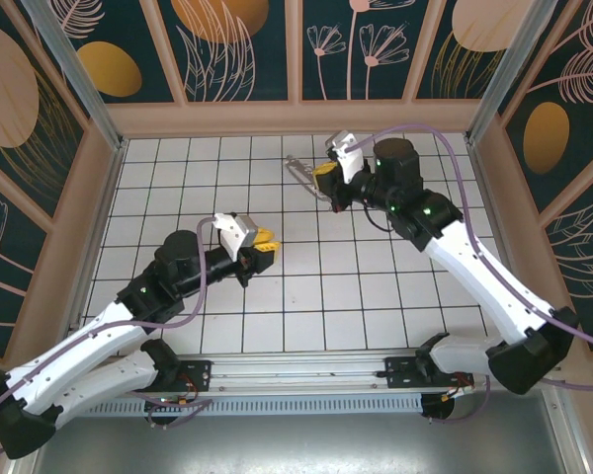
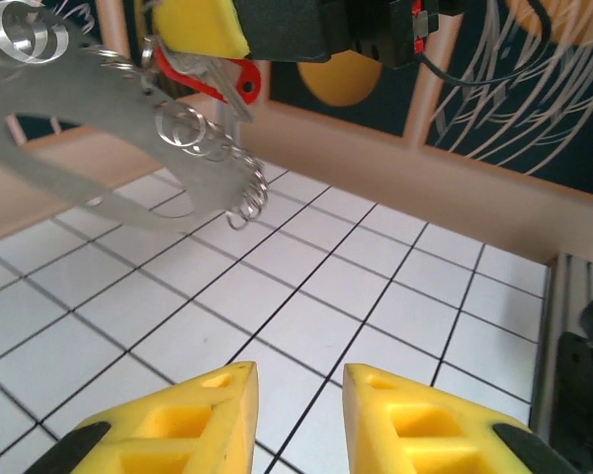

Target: Put the keys on the keyring

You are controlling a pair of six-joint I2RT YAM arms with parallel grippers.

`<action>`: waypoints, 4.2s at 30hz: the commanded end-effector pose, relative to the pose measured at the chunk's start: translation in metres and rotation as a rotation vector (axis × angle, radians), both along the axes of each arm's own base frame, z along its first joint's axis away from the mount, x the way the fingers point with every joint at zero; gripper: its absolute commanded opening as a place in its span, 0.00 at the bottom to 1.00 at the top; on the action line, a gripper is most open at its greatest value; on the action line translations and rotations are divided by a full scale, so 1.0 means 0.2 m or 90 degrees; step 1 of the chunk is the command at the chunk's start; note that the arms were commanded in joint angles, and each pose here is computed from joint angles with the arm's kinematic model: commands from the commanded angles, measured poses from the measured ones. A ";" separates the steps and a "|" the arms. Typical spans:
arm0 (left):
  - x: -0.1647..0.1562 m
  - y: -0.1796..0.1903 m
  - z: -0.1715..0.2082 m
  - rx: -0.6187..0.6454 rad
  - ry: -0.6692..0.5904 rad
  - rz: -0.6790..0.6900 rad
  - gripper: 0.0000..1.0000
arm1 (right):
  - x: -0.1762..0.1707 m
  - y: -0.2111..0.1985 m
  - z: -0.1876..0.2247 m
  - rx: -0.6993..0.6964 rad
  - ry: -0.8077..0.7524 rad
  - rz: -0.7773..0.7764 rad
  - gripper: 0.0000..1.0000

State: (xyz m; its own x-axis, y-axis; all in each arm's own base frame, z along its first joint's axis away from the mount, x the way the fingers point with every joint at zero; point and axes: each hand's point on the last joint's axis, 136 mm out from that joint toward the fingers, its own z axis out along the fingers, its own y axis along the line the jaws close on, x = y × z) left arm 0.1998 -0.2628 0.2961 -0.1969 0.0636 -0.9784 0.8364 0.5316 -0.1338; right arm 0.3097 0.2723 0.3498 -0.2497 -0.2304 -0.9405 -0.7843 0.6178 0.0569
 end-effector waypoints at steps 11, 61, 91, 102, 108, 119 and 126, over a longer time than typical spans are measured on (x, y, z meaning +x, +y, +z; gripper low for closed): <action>0.13 0.00 -0.07 -0.054 0.056 0.079 0.30 | 0.29 0.04 -0.35 0.050 0.190 0.008 0.00; 0.22 -0.07 -0.20 -0.026 0.091 0.101 0.32 | 0.20 -0.09 -1.27 0.090 0.479 -0.046 0.00; 0.18 -0.14 -0.13 -0.052 0.114 0.044 0.40 | 0.07 -0.54 -1.13 0.023 0.308 -0.310 0.48; 0.36 0.06 -0.22 0.016 0.148 0.181 0.96 | 0.13 -0.72 -0.74 0.038 0.082 -0.388 0.99; 0.59 0.38 -0.40 0.029 0.219 0.342 0.98 | 0.20 -0.91 -0.70 0.044 0.007 -0.486 0.99; 0.64 0.92 -0.43 0.014 0.137 0.628 0.98 | 0.13 -1.24 -0.72 0.166 -0.106 -0.575 0.99; 0.61 1.13 -0.44 -0.025 0.053 0.765 0.99 | 0.15 -1.35 -0.82 0.213 -0.135 -0.558 0.99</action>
